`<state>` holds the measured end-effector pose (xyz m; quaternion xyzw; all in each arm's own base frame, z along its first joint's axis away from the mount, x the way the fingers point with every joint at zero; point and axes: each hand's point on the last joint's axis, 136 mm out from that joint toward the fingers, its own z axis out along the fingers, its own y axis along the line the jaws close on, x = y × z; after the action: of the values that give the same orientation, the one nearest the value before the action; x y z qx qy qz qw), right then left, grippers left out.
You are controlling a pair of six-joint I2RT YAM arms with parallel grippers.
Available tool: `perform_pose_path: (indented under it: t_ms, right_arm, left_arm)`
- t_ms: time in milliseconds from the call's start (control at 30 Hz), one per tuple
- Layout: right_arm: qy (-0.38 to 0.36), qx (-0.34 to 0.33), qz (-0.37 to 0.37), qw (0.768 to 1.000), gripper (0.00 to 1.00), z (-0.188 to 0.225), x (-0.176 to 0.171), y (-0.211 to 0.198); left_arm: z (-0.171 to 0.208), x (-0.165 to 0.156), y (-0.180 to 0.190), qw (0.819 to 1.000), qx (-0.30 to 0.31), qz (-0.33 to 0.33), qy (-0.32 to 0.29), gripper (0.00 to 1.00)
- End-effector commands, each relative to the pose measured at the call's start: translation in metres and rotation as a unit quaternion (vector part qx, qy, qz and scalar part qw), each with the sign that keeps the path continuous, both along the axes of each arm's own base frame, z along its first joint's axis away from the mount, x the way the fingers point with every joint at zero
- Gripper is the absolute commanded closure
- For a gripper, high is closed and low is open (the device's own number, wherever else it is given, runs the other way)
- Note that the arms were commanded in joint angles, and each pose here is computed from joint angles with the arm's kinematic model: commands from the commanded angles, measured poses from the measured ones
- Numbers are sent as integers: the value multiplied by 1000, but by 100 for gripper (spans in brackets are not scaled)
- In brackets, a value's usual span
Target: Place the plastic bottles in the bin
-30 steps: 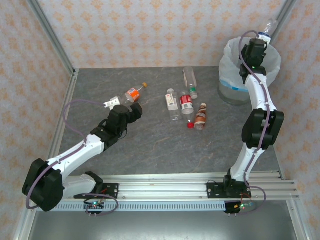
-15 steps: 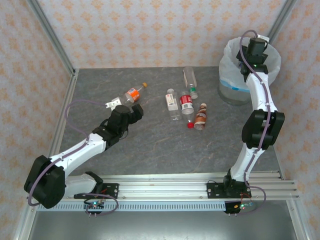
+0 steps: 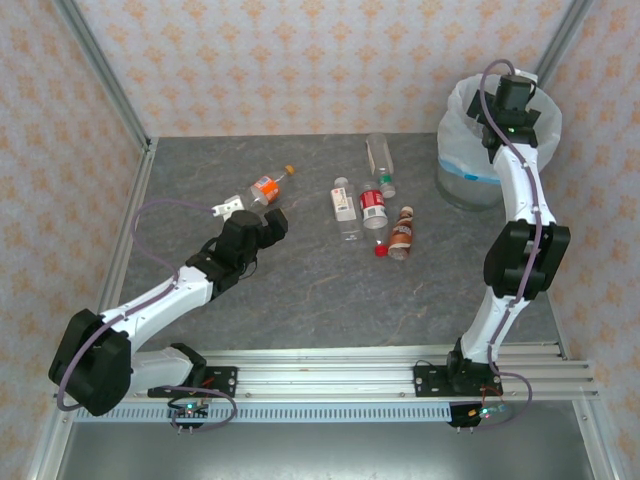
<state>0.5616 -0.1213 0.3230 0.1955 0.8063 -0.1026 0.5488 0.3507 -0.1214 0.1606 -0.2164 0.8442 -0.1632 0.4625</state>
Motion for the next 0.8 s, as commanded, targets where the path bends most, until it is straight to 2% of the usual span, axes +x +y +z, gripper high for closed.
perform_pose_path:
  t_ms: [0,167,367,467,633,767]
  right_arm:
    - [-33,-1,7,999,1,36,-18,5]
    - [-63,7,27,998,1,57,-34,15]
    - [-74,16,87,993,1,73,-60,39]
    - [-83,44,109,990,1,74,-77,52]
    - [-114,102,146,977,1,67,-105,84]
    - [-87,108,226,964,1,51,-123,133]
  left_arm:
    - [-3,2,5,1000,-1,11,2,0]
    - [-3,3,3,1000,-3,8,3,0]
    - [-5,6,-1,1000,-5,3,8,0]
    - [-7,8,-3,1000,-8,2,11,0]
    - [-9,13,-11,1000,-23,-6,10,0]
    - [-10,17,-18,999,-32,-16,15,0]
